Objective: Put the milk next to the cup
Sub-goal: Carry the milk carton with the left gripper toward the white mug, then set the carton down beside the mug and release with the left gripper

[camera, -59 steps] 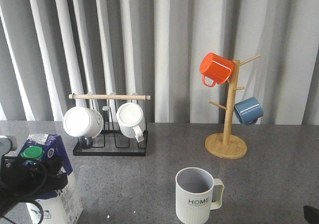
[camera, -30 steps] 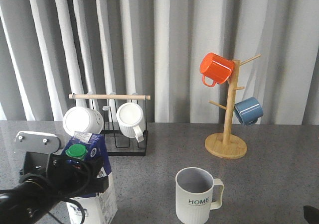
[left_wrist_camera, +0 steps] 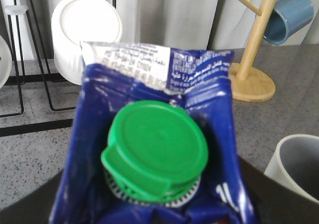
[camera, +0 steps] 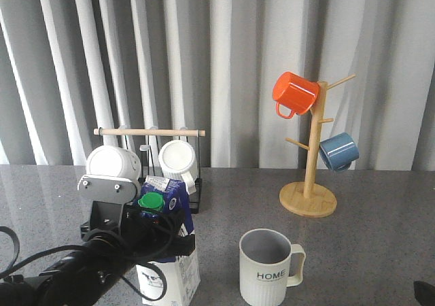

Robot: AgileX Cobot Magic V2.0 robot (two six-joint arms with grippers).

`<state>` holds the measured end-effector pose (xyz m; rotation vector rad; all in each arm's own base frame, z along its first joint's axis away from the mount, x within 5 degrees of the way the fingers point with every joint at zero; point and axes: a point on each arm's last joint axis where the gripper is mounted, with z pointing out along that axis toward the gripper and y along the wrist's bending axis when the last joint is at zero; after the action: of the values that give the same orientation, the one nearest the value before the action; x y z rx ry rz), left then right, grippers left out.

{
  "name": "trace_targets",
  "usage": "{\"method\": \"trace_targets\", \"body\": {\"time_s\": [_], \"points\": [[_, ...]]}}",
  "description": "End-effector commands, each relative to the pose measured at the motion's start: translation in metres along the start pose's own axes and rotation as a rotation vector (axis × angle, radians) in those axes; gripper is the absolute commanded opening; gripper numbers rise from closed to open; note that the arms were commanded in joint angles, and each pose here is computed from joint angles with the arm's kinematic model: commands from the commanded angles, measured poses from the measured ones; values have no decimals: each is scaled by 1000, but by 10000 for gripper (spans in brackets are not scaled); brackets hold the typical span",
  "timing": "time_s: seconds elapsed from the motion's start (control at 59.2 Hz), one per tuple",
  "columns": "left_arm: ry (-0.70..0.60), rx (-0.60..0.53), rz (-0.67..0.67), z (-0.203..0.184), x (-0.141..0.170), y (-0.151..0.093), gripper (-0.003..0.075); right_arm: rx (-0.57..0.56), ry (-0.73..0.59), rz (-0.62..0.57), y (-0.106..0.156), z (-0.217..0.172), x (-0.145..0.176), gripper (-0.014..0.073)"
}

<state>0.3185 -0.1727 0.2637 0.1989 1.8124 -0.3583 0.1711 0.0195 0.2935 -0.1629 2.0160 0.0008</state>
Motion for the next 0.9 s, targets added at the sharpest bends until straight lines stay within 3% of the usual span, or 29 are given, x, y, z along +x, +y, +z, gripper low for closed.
{"method": "trace_targets", "body": {"time_s": [0.0,0.169,0.54,0.659,0.878], "points": [[-151,-2,-12,-4,-30,-5,406,4,-101,-16,-2,-5,-16,328],[-141,-12,76,2,-28,-6,406,4,-101,-16,-2,-5,-16,328],[-130,-30,31,2,-27,-4,410,4,-101,-16,-2,-5,-16,328],[-130,-31,31,2,-27,-4,453,4,-101,-16,-2,-5,-16,328],[-134,-32,30,2,-28,-3,603,4,-101,-16,-2,-5,-16,328]]}}
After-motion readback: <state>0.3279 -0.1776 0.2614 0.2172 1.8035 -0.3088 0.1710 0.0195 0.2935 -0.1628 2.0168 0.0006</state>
